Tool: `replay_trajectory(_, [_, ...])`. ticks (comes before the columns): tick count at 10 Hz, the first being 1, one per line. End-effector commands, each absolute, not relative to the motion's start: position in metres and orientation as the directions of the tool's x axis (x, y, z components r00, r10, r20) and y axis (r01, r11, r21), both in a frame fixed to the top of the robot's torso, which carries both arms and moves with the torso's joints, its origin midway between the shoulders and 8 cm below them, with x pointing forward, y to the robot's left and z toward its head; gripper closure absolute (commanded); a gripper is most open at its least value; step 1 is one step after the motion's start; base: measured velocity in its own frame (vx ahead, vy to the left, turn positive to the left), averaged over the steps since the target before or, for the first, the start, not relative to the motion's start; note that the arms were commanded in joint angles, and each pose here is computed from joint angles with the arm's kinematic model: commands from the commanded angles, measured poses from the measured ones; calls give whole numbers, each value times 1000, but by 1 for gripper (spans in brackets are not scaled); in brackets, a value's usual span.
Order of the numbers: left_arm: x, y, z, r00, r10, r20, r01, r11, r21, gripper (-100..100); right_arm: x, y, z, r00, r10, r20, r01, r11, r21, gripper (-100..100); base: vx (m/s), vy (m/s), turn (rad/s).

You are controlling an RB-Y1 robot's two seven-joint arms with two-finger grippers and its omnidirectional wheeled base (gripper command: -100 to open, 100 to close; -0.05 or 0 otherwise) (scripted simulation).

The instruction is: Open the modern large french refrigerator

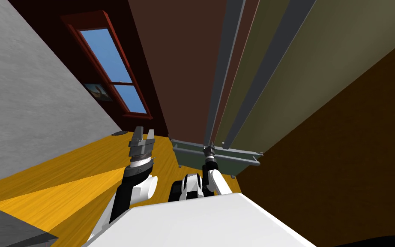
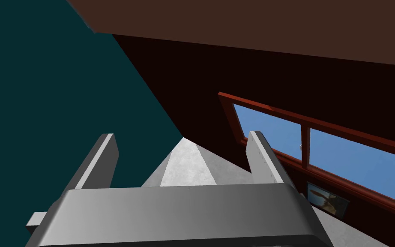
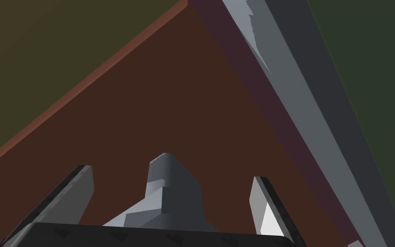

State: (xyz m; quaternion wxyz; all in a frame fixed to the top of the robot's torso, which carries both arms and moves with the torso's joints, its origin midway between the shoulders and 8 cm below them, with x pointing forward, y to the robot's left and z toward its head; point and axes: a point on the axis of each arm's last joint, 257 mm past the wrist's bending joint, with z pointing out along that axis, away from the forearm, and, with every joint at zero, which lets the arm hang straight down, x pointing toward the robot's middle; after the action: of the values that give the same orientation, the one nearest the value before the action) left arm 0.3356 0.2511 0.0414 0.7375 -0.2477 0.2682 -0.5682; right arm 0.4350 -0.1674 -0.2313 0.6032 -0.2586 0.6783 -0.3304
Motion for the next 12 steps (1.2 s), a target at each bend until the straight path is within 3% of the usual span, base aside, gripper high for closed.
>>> replay_trajectory(1, [336,251,41,211,-971,-114,705,232,-670,0,433,-156,-234,-133,-753,-645,40,646,-763,100,5,-22,-121])
replay_trajectory(8, [336,251,41,211,-971,-114,705,232,-670,0,414,-108,-237,-95,-761,-642,9,644,-765,100,4,-46,-76])
replay_trajectory(12, [336,251,41,210,-971,-114,705,231,-670,0,405,-135,-233,-174,-743,-646,79,643,-762,100,-72,190,-119])
